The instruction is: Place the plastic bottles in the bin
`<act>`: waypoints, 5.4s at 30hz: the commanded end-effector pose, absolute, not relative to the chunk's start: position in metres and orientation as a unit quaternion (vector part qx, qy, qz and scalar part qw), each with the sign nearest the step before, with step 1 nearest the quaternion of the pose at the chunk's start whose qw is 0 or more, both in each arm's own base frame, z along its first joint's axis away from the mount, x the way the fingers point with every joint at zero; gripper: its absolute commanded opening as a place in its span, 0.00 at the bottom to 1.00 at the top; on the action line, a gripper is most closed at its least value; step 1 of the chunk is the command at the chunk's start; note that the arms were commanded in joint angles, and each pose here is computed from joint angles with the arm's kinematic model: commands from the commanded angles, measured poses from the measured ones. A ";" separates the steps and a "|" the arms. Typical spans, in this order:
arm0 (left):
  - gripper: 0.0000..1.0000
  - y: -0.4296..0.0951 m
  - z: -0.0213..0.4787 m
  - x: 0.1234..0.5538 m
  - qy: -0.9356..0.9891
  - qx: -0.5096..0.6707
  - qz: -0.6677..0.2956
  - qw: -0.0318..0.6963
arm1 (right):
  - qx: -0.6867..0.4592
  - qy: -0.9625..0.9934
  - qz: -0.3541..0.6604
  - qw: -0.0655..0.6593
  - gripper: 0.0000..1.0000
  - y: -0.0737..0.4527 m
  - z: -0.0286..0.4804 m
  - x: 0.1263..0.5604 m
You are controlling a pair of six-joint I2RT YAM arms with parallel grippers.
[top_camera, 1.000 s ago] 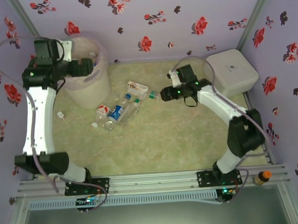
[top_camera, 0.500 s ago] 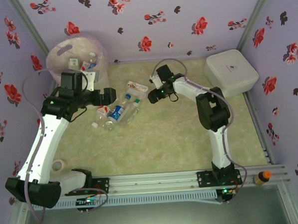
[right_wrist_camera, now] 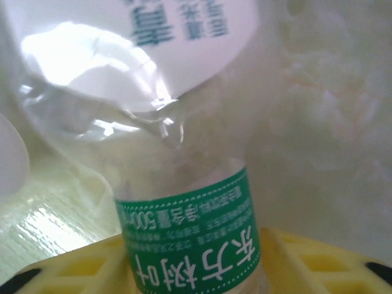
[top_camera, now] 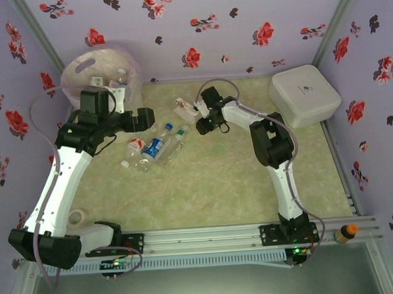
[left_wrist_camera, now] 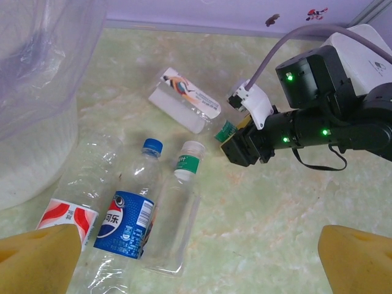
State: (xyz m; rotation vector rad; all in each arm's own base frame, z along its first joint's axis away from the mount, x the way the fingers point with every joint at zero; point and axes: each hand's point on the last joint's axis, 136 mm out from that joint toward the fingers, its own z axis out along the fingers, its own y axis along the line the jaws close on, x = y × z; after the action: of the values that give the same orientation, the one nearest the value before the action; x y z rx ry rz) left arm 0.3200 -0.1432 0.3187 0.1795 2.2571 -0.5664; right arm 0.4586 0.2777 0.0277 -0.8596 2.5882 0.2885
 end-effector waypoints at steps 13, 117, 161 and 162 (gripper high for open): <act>1.00 -0.232 0.356 0.338 0.816 0.015 -0.391 0.425 | -0.132 0.909 0.174 0.354 0.17 0.213 0.124 0.408; 0.00 -0.018 0.245 0.507 0.958 0.073 -0.057 0.273 | -0.145 0.839 0.229 0.472 0.99 0.218 0.155 0.278; 1.00 -0.068 0.397 0.387 0.877 0.065 -0.095 0.467 | 0.205 0.864 0.364 0.281 0.85 0.339 0.101 0.372; 1.00 -0.077 0.399 0.381 0.870 0.072 -0.100 0.478 | 0.207 0.863 0.368 0.277 0.84 0.344 0.097 0.375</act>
State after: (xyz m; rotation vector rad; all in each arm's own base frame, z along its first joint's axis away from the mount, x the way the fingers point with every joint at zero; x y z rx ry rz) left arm 0.3927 -0.0616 0.3872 0.1961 2.2007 -0.2029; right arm 0.3596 0.3215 0.0804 0.4789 2.3938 0.8546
